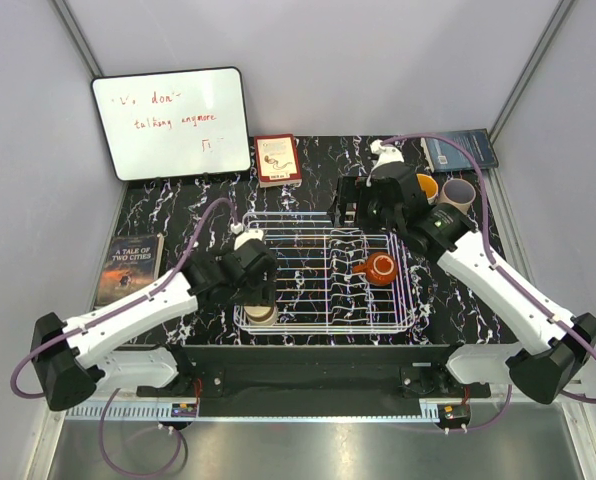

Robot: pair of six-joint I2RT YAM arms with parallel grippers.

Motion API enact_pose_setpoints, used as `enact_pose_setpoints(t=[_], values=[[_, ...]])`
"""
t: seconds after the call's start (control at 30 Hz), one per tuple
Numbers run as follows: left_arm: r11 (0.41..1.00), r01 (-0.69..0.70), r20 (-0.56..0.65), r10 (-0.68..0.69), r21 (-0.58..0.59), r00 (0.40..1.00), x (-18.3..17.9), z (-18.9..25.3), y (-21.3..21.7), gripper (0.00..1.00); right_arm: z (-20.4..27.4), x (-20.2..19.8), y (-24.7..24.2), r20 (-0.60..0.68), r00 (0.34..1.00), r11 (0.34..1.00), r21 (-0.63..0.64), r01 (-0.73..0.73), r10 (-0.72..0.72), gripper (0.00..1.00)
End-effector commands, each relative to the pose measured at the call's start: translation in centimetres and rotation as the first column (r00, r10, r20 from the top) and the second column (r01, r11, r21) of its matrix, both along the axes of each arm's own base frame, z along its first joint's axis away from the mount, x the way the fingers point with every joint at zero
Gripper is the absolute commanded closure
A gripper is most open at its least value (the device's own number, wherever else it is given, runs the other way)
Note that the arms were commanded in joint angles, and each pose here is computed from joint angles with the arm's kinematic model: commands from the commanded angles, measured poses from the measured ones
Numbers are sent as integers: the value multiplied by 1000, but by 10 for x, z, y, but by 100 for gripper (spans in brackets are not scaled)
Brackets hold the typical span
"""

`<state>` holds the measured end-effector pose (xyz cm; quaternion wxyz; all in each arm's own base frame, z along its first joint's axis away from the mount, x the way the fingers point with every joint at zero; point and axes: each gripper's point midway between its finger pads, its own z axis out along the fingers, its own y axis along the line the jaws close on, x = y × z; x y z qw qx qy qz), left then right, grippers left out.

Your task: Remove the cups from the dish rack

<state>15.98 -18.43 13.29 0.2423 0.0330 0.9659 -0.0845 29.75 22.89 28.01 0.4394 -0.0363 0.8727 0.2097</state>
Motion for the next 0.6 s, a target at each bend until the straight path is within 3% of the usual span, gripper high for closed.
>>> enact_pose_setpoints(t=[0.0, 0.33, 0.57], values=[[999, -26, -26, 27, 21, 999, -5, -14, -8, 26, 7, -9, 3, 6, 1000, 999, 24, -28, 28, 0], [996, -81, -82, 82, 26, 993, -10, -38, -20, 26, 7, -21, -9, 16, 999, 999, 16, -33, 33, 0], [988, -156, 19, 156, 21, 988, 1, -14, -12, 26, 0, -29, -14, 3, 999, 999, 13, -32, 32, 0]])
